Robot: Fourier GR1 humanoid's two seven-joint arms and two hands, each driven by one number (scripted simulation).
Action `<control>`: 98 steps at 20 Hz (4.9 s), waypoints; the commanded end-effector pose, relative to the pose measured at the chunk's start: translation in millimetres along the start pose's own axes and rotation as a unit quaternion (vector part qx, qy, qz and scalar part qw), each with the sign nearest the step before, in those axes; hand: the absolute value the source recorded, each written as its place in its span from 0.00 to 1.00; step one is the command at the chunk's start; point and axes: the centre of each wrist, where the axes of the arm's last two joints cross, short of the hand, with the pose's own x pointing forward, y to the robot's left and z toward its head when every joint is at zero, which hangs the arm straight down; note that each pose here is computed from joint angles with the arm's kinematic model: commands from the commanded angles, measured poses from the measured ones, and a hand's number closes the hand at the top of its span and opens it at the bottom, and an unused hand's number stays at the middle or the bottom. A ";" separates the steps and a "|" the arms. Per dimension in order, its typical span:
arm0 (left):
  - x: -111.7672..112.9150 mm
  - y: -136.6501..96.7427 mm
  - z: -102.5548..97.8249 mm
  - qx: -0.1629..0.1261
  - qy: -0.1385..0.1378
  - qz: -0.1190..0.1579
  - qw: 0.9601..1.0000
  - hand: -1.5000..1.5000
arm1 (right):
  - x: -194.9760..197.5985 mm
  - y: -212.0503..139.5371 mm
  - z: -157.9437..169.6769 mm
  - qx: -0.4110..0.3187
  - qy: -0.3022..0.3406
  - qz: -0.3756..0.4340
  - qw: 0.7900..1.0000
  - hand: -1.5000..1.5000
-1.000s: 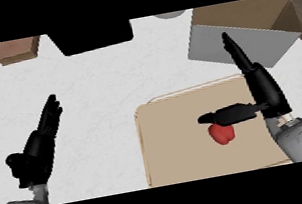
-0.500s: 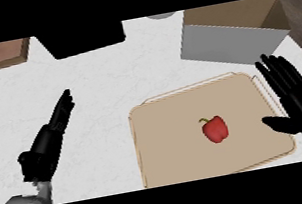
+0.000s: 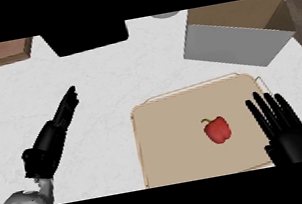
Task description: Pick the bell pepper from the tray and place it in the cardboard box
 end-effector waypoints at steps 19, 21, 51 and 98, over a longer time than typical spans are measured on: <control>29.7 -13.2 -21.7 -0.058 -0.027 0.004 0.998 0.50 | 147.2 -43.1 5.2 0.092 0.174 0.041 0.979 0.00; 15.6 -33.7 -26.3 -0.057 -0.028 -0.001 0.998 0.50 | 144.3 -42.7 5.3 0.104 0.179 0.043 0.977 0.00; 20.9 -2.2 -34.6 -0.061 -0.030 0.003 0.998 0.50 | 101.4 2.0 -31.1 0.140 0.188 0.063 0.970 0.00; 23.0 -15.5 -36.3 -0.051 -0.025 0.002 0.998 0.50 | 110.5 -167.1 -110.3 -0.036 0.118 -0.133 0.983 1.00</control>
